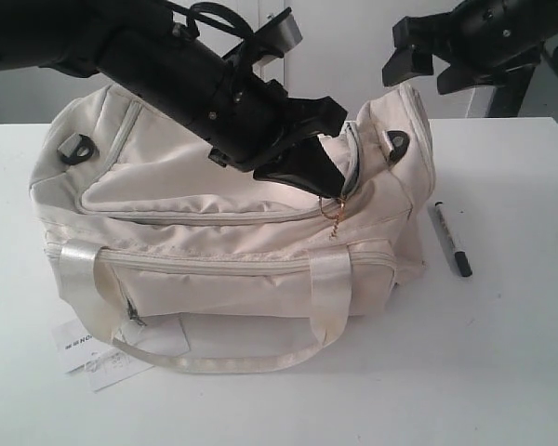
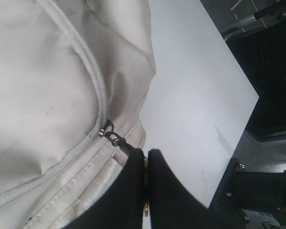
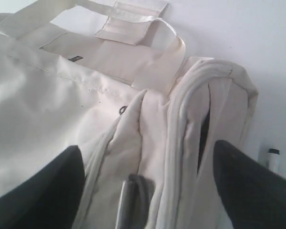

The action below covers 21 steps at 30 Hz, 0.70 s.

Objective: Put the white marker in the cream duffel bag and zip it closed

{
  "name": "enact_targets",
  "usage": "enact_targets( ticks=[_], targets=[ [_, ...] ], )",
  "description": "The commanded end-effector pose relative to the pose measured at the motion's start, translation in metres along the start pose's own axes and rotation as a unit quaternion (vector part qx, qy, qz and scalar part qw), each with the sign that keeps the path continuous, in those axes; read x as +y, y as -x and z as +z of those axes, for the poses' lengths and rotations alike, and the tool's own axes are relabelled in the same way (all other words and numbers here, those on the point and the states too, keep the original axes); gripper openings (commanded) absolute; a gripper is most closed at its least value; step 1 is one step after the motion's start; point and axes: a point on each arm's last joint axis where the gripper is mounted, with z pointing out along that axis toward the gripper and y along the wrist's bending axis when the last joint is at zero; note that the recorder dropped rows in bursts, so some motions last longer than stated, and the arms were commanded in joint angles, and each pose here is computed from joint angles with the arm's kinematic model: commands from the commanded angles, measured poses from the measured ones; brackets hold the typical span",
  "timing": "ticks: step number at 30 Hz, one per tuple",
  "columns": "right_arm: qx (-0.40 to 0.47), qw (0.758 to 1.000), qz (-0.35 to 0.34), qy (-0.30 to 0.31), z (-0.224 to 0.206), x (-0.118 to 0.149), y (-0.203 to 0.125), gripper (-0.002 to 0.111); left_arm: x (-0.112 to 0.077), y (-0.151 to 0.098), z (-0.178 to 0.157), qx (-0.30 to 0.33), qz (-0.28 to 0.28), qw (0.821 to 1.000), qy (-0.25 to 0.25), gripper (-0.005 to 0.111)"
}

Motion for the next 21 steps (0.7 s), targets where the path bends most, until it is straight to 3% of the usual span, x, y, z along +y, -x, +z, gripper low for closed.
enact_targets(
  ticks=[1,12,21],
  targets=[
    [0.031,0.999,-0.017,0.010,-0.031,0.014,-0.005,0.070,-0.006,-0.002,-0.003,0.001,0.004,1.000,-0.010,0.000],
    [0.083,0.996,0.009,0.020,-0.047,0.021,-0.042,0.070,-0.006,-0.002,-0.003,0.001,0.005,1.000,-0.010,0.000],
    [0.102,0.993,0.047,0.031,-0.032,0.018,-0.069,0.070,-0.006,-0.002,-0.003,0.001,0.015,1.000,-0.010,0.000]
  ],
)
